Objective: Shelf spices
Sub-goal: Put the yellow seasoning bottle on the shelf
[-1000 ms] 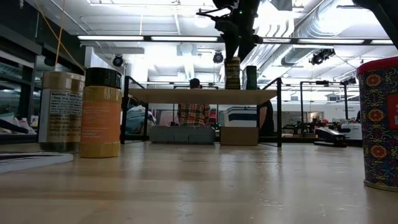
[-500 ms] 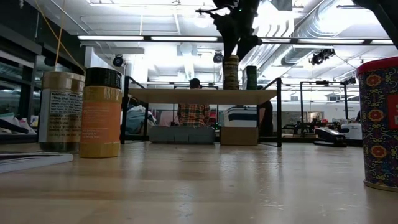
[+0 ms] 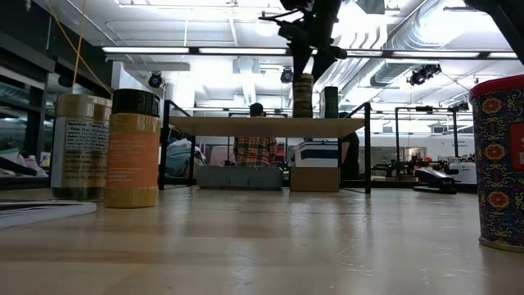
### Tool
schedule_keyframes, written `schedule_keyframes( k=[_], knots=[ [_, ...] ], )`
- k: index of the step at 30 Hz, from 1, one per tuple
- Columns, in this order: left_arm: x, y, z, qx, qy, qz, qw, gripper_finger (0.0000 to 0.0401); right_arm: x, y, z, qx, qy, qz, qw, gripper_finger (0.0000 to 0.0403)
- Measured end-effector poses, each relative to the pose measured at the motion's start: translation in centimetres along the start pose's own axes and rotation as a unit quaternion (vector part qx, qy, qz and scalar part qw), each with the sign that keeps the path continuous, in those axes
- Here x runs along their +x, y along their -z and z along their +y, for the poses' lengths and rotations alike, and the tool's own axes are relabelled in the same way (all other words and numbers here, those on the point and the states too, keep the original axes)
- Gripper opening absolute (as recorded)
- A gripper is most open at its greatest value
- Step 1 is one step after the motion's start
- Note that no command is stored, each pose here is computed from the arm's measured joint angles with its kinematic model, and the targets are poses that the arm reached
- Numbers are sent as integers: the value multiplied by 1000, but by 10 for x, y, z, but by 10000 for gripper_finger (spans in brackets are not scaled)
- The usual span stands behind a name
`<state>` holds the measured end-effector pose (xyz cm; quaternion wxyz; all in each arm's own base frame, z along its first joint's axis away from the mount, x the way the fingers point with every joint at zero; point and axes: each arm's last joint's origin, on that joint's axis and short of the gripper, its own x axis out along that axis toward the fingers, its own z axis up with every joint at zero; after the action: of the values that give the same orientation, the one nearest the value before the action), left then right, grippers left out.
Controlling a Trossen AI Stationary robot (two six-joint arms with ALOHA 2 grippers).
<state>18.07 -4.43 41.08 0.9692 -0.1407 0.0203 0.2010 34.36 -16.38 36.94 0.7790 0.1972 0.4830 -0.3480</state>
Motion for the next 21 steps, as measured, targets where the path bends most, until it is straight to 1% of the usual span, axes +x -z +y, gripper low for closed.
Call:
schedule_keyframes(
  k=[6, 9, 12, 15, 18, 20, 21],
  knots=[
    [4, 1, 1, 22, -9, 2, 1000, 273, 0, 0, 1, -2, -9, 0, 1000, 241],
    [7, 2, 2, 27, 1, 9, 1000, 273, 0, -1, 1, -25, -15, -2, 1000, 241],
    [10, 1, 4, 26, 0, 10, 1000, 273, 0, -1, 3, -38, -37, 2, 999, 249],
    [12, 1, 5, 27, 0, 13, 1000, 273, 0, 3, 2, -62, -40, 22, 997, 283],
    [13, 1, 7, 28, 1, 15, 1000, 273, 0, 8, 0, -75, -33, 47, 996, 342],
    [14, 1, 8, 31, 3, 17, 999, 273, -1, 10, 0, -82, -18, 53, 995, 382],
    [14, 1, 9, 32, 3, 17, 999, 273, -1, 10, 0, -82, 0, 47, 995, 390]
  ],
)
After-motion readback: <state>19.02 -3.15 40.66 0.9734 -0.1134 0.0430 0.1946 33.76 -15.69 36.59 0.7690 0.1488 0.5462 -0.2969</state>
